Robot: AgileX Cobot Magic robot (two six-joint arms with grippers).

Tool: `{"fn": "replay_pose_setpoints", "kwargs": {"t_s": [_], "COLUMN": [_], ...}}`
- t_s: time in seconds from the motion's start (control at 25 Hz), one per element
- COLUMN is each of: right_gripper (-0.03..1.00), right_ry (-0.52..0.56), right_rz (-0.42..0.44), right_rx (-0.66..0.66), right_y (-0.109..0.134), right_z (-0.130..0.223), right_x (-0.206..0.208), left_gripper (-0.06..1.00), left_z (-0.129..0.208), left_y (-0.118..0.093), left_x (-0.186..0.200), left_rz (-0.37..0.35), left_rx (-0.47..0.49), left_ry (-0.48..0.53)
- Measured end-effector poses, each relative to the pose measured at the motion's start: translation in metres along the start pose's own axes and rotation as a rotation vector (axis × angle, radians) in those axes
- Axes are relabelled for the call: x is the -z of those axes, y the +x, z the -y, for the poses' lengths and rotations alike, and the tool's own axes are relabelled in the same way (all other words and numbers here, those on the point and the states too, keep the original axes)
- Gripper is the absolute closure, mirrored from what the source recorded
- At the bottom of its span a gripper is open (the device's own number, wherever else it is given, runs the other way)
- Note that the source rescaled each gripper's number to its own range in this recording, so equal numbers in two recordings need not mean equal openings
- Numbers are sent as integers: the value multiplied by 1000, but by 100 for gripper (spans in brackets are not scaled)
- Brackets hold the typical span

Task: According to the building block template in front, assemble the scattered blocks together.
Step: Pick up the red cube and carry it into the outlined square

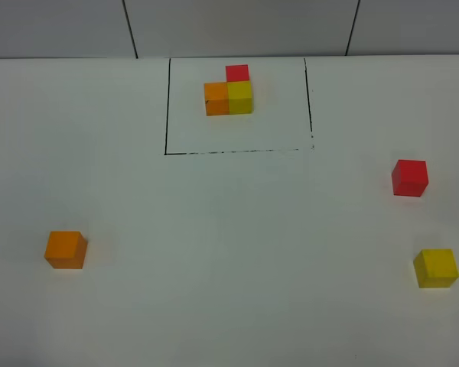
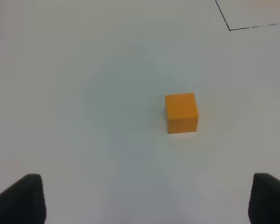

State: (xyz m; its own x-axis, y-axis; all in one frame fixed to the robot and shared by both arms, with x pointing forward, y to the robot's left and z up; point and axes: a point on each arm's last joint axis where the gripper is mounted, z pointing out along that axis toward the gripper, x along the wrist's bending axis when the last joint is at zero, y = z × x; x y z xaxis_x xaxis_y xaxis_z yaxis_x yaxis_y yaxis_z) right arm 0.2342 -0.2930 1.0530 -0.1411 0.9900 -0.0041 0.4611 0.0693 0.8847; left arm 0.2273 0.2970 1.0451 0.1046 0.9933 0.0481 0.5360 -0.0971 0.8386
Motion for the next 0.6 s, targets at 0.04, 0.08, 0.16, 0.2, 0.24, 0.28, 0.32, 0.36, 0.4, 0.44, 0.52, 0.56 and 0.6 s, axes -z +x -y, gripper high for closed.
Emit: {"fn": "replay_pose_setpoints", "kwargs": {"t_s": [0.04,0.08,0.16,0.2,0.24,0.28,0.32,0.36,0.4,0.44,0.52,0.56,0.6], "right_gripper": [24,24,24,24,24,24,24,24,24,24,24,24,24], "right_ry": [0,0,0,0,0,0,0,0,0,0,0,0,0], "right_rz": [0,0,0,0,0,0,0,0,0,0,0,0,0], "right_rx": [0,0,0,0,0,0,0,0,0,0,0,0,0], "right_y": [0,0,0,0,0,0,0,0,0,0,0,0,0], "right_z": [0,0,0,0,0,0,0,0,0,0,0,0,0], "right_x": [0,0,0,0,0,0,0,0,0,0,0,0,0], "left_gripper": [-5,-5,-5,-5,-5,-5,-5,-5,-5,-5,-5,-5,-5], "left_z": [0,0,0,0,0,0,0,0,0,0,0,0,0], "left_y": [0,0,0,0,0,0,0,0,0,0,0,0,0], "left_x": [0,0,0,0,0,0,0,0,0,0,0,0,0], "left_rz": [0,0,0,0,0,0,0,0,0,0,0,0,0], "left_rx": [0,0,0,0,0,0,0,0,0,0,0,0,0], "left_ry": [0,0,0,0,0,0,0,0,0,0,0,0,0]}}
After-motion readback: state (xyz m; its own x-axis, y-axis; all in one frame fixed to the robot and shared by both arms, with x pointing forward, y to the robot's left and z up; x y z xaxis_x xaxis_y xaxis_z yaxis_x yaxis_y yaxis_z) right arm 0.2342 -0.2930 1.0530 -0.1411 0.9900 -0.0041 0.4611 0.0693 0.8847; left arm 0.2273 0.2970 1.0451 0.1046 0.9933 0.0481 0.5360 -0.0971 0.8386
